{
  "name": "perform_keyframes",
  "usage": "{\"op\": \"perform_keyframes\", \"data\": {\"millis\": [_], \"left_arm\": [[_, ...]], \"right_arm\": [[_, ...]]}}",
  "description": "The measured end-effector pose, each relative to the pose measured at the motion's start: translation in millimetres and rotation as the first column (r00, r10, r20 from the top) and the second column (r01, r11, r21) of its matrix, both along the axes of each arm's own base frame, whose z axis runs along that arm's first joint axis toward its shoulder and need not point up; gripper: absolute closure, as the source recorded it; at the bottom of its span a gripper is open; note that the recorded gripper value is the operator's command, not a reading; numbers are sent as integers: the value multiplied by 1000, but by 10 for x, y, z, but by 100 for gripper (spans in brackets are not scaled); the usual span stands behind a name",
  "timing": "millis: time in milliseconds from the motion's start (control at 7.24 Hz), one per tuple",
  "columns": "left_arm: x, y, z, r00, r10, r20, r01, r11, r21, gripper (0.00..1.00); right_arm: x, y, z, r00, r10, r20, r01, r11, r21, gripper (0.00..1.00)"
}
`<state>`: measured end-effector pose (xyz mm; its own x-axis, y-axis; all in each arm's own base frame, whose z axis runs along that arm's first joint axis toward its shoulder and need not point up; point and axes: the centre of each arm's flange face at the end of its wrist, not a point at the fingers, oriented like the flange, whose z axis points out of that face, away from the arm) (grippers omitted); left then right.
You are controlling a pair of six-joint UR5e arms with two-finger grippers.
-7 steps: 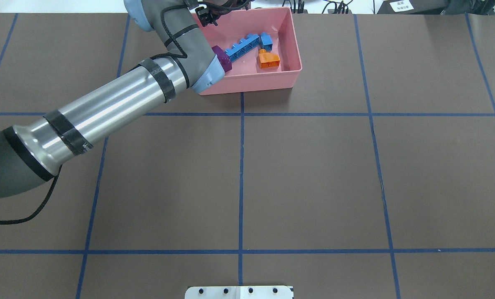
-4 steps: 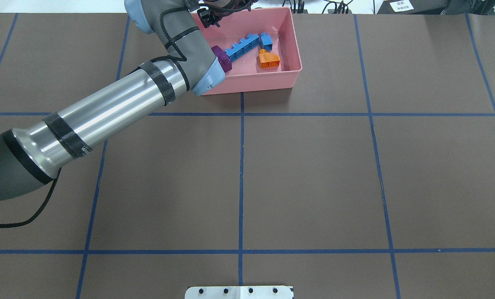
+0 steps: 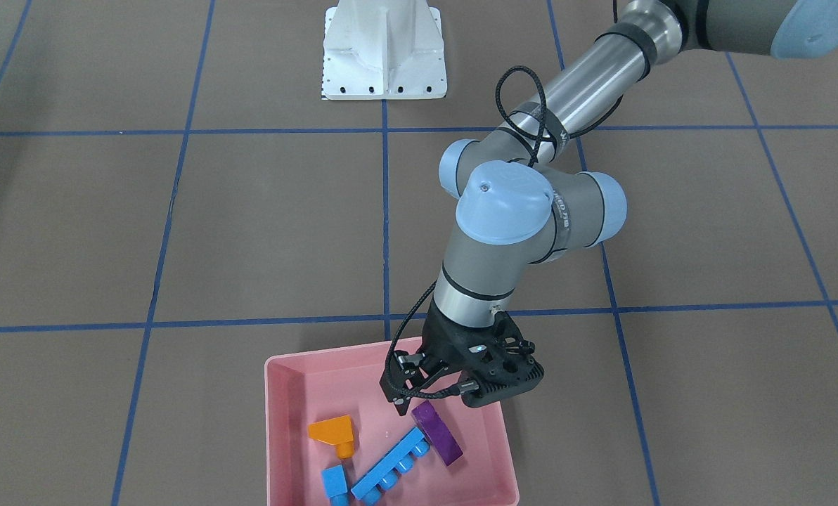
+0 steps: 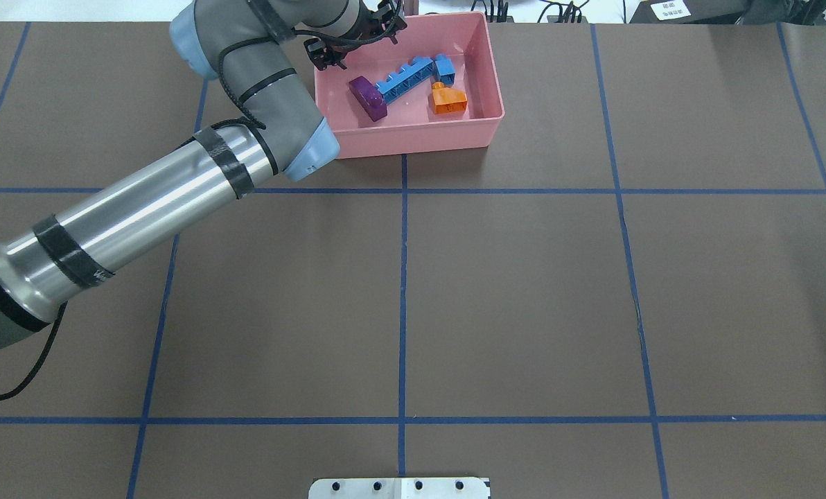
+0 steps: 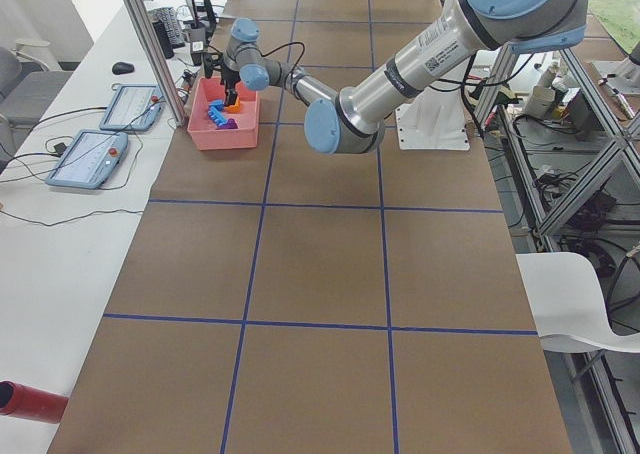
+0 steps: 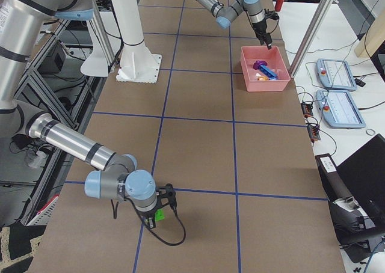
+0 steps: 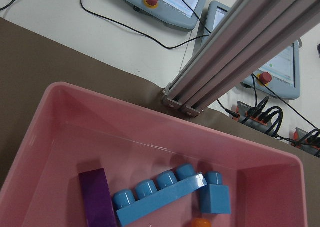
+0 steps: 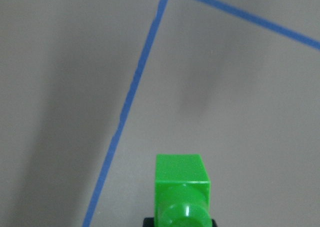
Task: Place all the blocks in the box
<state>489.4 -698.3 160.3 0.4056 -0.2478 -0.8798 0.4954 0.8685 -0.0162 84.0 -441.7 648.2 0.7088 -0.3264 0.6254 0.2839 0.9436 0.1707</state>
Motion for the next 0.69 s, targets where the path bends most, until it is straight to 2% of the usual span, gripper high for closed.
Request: {"op": "perform_keyframes", "data": {"millis": [138, 276, 414, 690], "left_arm": [[-197, 140, 381, 999, 49, 19, -49, 999, 16, 0], [-540, 349, 877, 993, 104, 52, -106, 994, 36, 0], [-1002, 599, 1332, 985, 148, 90, -153, 987, 48, 0], [-1944, 1145, 2010, 961, 205, 188, -219, 974, 59, 0]], "right_arm": [[-39, -604, -617, 1000, -9, -4, 9, 1000, 10, 100], [-255, -1071, -1178, 1000, -12, -1, 12, 1000, 27, 100], [-621, -1413, -1691, 1000, 11, 9, -11, 1000, 25, 100], [-1757, -1873, -2742, 996, 79, 37, -79, 997, -8, 100]]}}
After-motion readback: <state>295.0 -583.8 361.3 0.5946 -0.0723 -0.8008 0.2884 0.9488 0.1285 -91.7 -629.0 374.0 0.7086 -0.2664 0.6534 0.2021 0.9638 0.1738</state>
